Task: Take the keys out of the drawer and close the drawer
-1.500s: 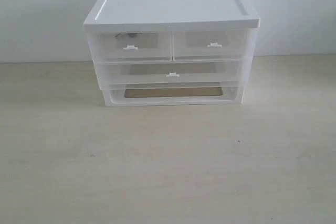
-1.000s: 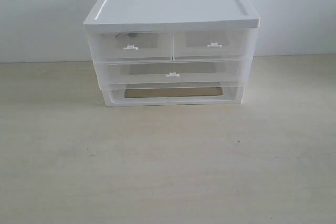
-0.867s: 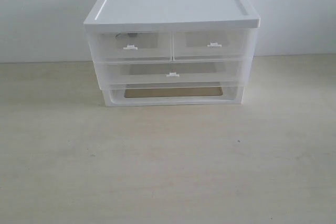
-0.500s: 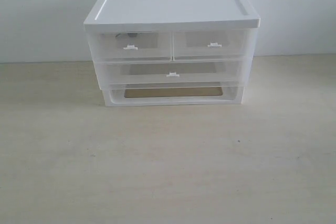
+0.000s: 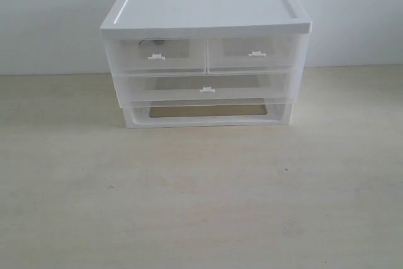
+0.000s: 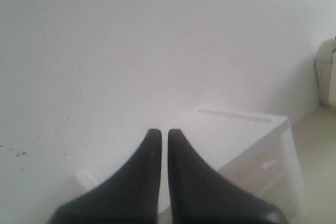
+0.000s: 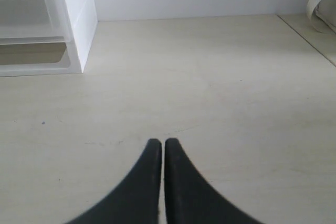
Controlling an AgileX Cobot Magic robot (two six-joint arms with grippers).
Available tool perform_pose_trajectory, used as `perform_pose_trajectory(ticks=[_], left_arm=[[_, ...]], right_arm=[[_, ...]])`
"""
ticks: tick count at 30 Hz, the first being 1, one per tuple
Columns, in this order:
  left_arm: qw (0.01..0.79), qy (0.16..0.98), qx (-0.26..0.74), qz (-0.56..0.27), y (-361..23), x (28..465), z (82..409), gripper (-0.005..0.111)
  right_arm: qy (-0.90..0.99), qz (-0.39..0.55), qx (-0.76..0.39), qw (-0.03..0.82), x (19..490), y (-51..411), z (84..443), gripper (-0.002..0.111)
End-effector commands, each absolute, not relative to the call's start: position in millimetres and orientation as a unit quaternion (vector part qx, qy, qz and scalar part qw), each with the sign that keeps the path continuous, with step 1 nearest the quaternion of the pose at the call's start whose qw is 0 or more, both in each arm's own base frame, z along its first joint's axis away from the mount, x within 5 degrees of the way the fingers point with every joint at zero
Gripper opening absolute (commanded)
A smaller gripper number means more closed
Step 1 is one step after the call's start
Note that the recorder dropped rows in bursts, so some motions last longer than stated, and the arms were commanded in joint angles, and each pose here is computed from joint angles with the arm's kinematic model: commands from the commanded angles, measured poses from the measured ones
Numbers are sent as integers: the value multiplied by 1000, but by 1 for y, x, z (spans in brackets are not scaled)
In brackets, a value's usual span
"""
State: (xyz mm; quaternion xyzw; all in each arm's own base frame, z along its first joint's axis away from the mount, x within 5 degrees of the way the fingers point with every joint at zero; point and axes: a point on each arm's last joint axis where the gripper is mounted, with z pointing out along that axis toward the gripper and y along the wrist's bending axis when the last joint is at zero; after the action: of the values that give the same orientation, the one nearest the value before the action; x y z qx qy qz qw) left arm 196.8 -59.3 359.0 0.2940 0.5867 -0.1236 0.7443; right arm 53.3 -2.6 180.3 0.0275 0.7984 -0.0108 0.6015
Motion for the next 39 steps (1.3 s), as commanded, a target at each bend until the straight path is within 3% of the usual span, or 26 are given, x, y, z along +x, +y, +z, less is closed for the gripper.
perform_pose_trajectory(ticks=[1, 8, 16, 27, 33, 36, 39], left_arm=[[695, 614, 362, -96, -77, 242, 349, 9], [584, 626, 517, 18, -129, 284, 295, 46], [510, 610, 600, 86, -154, 301, 246, 47], [558, 585, 579, 104, -157, 310, 248, 47], [548, 599, 575, 101, -157, 313, 240, 47], [556, 594, 573, 99, -158, 313, 242, 47], [558, 591, 574, 99, -158, 313, 242, 47]], right_arm=[[795, -11, 28, 606, 53, -3, 181, 0], [795, -11, 28, 606, 53, -3, 181, 0], [795, -11, 28, 606, 53, -3, 181, 0], [795, -11, 28, 606, 53, -3, 181, 0], [792, -59, -10, 607, 53, -5, 182, 0], [744, -115, -64, 655, 56, -6, 195, 0], [651, -62, -17, 756, 55, -3, 219, 0]])
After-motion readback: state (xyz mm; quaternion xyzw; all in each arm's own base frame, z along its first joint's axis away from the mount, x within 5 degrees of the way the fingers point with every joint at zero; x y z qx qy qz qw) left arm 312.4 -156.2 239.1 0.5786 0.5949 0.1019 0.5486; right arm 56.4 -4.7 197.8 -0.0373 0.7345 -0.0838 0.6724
